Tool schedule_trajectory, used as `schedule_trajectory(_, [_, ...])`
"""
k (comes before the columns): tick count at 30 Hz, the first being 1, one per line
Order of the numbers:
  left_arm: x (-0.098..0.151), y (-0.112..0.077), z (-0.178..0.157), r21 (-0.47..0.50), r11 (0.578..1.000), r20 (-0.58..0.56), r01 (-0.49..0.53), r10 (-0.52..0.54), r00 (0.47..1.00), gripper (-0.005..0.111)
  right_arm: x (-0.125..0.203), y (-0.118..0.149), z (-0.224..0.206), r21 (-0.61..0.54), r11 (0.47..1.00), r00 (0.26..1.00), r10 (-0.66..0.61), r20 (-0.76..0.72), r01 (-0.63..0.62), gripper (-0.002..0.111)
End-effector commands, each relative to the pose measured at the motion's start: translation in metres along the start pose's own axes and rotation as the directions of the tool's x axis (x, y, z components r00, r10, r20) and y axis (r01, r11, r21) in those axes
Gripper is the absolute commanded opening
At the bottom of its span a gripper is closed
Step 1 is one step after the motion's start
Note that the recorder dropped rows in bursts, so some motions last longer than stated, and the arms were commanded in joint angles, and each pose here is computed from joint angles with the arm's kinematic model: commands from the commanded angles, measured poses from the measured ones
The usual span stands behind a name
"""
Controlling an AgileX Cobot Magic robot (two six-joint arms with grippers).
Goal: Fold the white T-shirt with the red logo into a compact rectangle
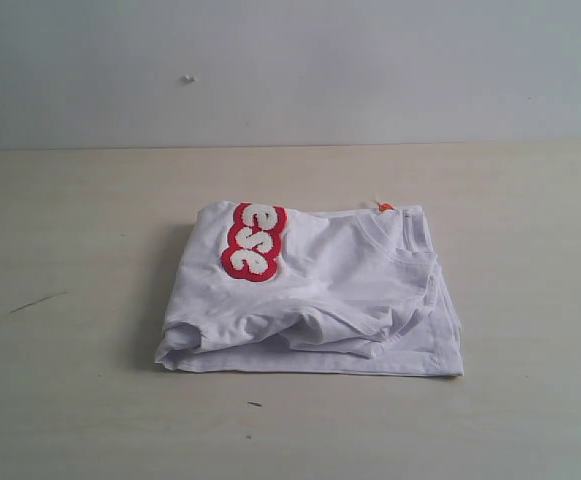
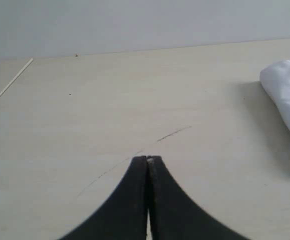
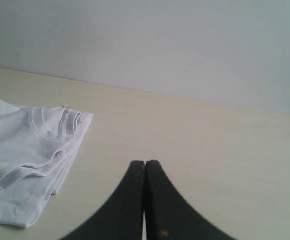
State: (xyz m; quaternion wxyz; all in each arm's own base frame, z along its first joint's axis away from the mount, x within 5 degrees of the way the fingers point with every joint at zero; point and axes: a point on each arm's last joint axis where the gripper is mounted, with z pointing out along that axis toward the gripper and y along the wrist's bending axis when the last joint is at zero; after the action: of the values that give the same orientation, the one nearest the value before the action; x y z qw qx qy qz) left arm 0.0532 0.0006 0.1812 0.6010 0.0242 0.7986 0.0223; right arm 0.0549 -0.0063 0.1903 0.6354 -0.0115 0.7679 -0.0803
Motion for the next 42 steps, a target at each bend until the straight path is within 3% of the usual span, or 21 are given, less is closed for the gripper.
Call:
schedule_trajectory(1, [0.0003, -0.0002, 0.0, 0.002, 1.0, 0.008, 0.005, -0.005, 1.0, 0.0, 0.0003, 0.0017, 0.0, -0.015, 0.997, 0.997, 0.073, 0.01, -0.073, 0.0])
schedule_trajectory(42, [0.0003, -0.0002, 0.0, 0.002, 1.0, 0.008, 0.005, -0.005, 1.0, 0.0, 0.0003, 0.0018, 0.0, -0.016, 0.997, 0.997, 0.073, 0.01, -0.073, 0.0])
